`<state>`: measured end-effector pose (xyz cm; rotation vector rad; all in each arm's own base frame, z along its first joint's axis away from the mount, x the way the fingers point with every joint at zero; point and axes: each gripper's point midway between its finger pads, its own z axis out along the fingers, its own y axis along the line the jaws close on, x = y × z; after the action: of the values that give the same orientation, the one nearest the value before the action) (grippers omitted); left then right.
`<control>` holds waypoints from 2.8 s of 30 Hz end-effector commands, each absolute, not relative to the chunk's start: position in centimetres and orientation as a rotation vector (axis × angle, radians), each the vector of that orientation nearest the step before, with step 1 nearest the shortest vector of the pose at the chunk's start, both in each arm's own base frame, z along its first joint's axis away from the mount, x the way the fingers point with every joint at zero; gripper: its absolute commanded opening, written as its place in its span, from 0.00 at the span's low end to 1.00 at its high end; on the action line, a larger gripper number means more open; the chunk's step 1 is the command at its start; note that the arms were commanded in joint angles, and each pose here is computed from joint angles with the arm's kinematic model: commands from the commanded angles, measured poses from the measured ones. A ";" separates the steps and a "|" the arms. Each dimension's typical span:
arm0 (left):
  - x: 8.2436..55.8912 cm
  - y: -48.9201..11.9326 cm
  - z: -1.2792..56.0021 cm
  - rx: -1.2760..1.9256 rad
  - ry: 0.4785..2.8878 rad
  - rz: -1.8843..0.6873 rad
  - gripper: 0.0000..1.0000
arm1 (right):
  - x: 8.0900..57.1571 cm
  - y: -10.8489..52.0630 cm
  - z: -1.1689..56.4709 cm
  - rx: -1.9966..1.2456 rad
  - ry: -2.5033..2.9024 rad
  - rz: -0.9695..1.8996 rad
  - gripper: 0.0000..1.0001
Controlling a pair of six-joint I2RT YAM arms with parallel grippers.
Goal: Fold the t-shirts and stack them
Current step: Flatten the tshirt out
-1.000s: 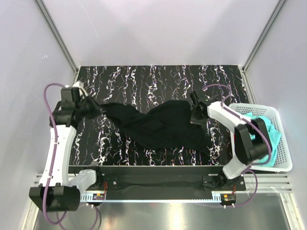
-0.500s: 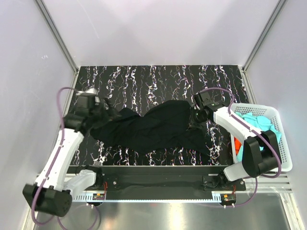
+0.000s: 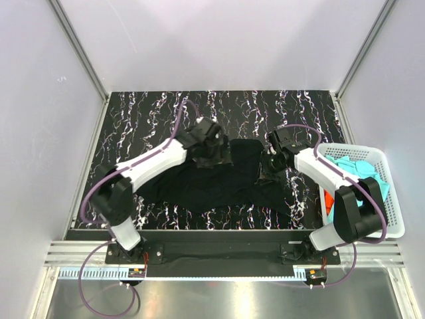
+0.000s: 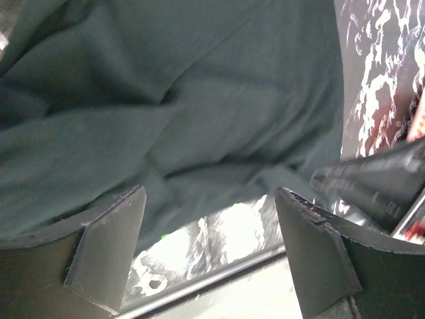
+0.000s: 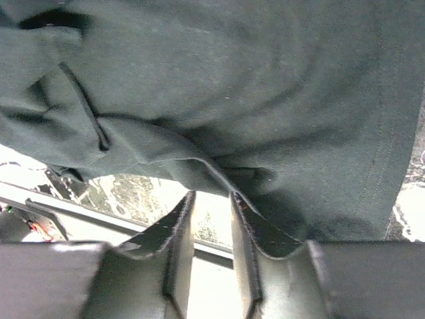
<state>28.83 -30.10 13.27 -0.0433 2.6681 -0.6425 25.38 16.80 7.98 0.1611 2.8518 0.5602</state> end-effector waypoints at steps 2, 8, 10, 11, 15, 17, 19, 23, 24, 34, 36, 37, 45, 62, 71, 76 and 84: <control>32.6 -32.1 13.4 -0.157 2.596 -0.531 0.85 | 24.6 16.0 7.3 0.187 2.877 0.570 0.38; 33.2 -30.5 10.6 -0.368 2.637 -0.359 0.96 | 24.7 15.6 7.1 0.203 2.890 0.601 0.38; 33.4 -29.9 10.5 -0.381 2.625 -0.321 0.99 | 25.2 15.6 7.1 0.201 2.887 0.596 0.38; 33.7 -29.7 10.0 -0.372 2.636 -0.307 0.99 | 25.2 15.6 6.8 0.195 2.899 0.595 0.38; 34.2 -29.8 9.6 -0.365 2.658 -0.282 0.98 | 25.8 16.0 6.3 0.200 2.914 0.609 0.38; 34.1 -29.4 8.6 -0.383 2.683 -0.246 0.97 | 25.9 16.2 6.1 0.201 2.923 0.615 0.38; 34.0 -29.0 7.6 -0.381 2.701 -0.211 0.97 | 26.0 16.3 5.8 0.203 2.925 0.621 0.38; 33.9 -28.5 5.4 -0.351 2.760 -0.170 0.94 | 26.1 16.5 5.2 0.217 2.936 0.638 0.38; 34.0 -28.2 5.1 -0.356 2.770 -0.163 0.93 | 26.3 16.6 5.0 0.222 2.938 0.638 0.38; 33.6 -27.5 6.7 -0.256 2.755 -0.184 0.37 | 26.9 16.6 3.3 0.306 2.977 0.614 0.36; 33.5 -27.4 7.8 -0.225 2.740 -0.205 0.21 | 27.2 16.7 3.0 0.310 2.982 0.613 0.36; 33.3 -27.4 8.1 -0.209 2.739 -0.213 0.17 | 27.2 16.7 3.0 0.309 2.984 0.610 0.36; 32.7 -27.6 12.3 -0.068 2.667 -0.345 0.53 | 27.9 17.0 1.9 0.329 3.004 0.611 0.36; 31.3 -29.7 6.7 0.093 2.816 -0.442 0.39 | 29.5 18.6 3.9 0.375 2.946 0.722 0.36; 30.6 -27.6 9.6 0.110 2.742 -0.420 0.00 | 31.0 19.0 2.5 0.408 2.967 0.708 0.35; 27.8 -25.4 14.1 0.069 2.654 -0.483 0.00 | 31.3 18.9 2.0 0.405 2.973 0.686 0.34; 16.8 -17.4 17.2 -0.199 2.548 -0.653 0.00 | 31.7 18.7 1.8 0.370 2.968 0.661 0.34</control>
<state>20.81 -20.46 18.46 -0.0446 2.5159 -0.6378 30.12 18.68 1.49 0.4053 3.0101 0.6746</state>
